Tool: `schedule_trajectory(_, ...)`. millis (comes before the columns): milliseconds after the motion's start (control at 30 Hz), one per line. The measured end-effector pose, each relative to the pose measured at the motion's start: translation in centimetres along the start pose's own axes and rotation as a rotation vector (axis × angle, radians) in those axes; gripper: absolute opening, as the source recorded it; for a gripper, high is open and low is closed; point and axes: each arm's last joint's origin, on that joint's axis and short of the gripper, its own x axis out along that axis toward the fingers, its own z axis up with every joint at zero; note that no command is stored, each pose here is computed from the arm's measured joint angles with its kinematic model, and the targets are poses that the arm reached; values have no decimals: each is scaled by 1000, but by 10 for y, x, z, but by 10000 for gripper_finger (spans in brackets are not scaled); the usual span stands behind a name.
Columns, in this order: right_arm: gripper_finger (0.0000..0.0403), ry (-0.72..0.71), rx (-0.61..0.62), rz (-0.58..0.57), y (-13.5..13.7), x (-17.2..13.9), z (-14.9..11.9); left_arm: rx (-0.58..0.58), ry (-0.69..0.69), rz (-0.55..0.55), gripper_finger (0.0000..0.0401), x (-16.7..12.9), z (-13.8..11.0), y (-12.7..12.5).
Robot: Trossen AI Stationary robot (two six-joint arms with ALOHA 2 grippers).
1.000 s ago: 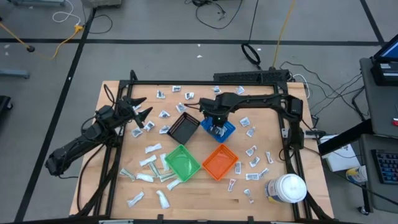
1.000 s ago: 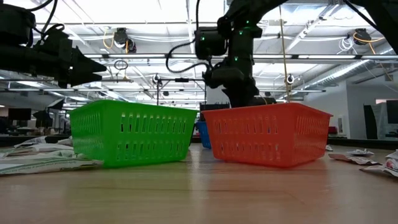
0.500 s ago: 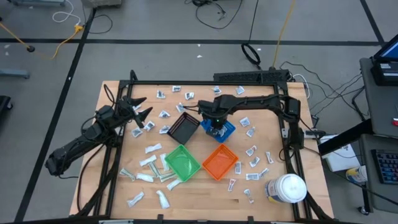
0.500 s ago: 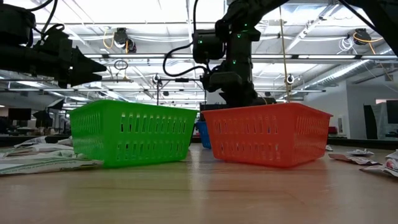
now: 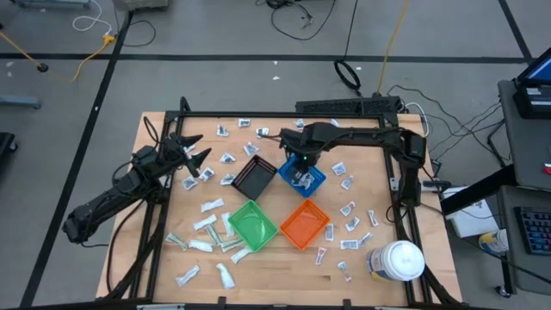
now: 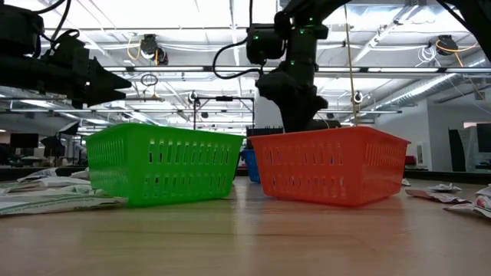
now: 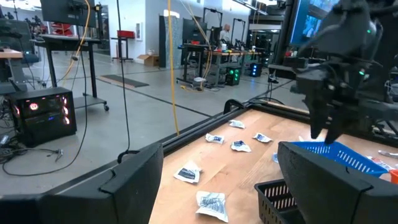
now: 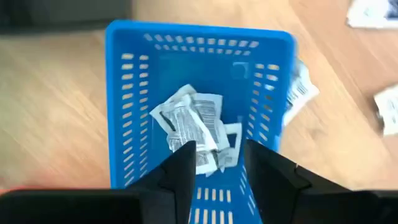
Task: Pick & Place First Aid Supplies
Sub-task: Put the blue alcohol pad into the blue bin
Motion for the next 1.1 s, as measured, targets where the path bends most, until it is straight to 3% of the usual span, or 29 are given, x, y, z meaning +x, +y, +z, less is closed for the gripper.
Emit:
schedule_trajectory(133,119,-5,143,-2,-10,-7,1,0,0,0,324,0,0,0)
schedule_trajectory(267,117,-9,191,-3,-14,-5,0,0,0,0,324,0,0,0)
schedule_trajectory(700,120,-34,392,-5,-62,-9,-52,0,0,-1,324,0,0,0)
schedule_trajectory(1100,118,-14,471,-35,-95,3,-86,0,0,0,324,0,0,0)
